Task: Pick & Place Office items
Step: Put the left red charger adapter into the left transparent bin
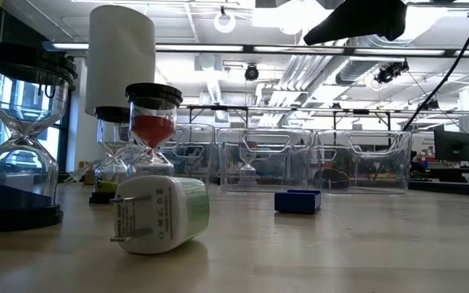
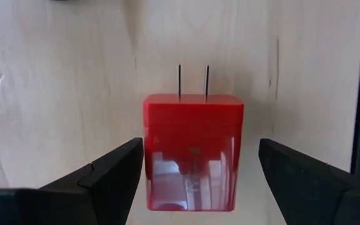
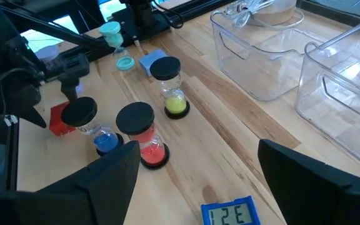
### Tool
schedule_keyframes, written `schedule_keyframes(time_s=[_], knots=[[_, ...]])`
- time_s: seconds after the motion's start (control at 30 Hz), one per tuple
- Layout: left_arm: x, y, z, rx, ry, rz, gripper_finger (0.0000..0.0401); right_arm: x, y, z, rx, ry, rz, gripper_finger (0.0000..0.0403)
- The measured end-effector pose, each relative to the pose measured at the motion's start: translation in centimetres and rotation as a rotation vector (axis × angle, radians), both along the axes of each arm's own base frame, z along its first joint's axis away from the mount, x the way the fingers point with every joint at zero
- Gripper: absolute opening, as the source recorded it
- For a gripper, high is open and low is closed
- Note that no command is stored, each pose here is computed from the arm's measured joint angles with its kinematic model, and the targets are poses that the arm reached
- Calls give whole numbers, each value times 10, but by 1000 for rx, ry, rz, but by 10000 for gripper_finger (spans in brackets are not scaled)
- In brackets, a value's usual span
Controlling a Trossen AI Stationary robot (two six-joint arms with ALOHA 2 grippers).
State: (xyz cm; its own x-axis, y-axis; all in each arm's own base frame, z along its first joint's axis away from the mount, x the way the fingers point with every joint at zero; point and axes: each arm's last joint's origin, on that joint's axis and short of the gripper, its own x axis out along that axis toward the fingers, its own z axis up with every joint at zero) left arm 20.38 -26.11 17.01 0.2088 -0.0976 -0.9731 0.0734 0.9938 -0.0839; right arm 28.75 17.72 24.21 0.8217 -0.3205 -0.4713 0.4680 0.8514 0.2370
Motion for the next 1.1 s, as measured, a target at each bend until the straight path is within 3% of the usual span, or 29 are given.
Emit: schedule_keyframes(time_s=[0.33,0.6,0.9,1.1], knots=[[2,-2,-11,22,18,-2,300,1,2,1,22,-11,18,314],[5,0,-11,14,31,22,198,0,4,1,21,-11,26,314],[12,9,-5,-25,67,51,198,0,6,1,64,2,65,314],[8,15,22,-85,23,60,198,0,7,1,90,22,107,314]])
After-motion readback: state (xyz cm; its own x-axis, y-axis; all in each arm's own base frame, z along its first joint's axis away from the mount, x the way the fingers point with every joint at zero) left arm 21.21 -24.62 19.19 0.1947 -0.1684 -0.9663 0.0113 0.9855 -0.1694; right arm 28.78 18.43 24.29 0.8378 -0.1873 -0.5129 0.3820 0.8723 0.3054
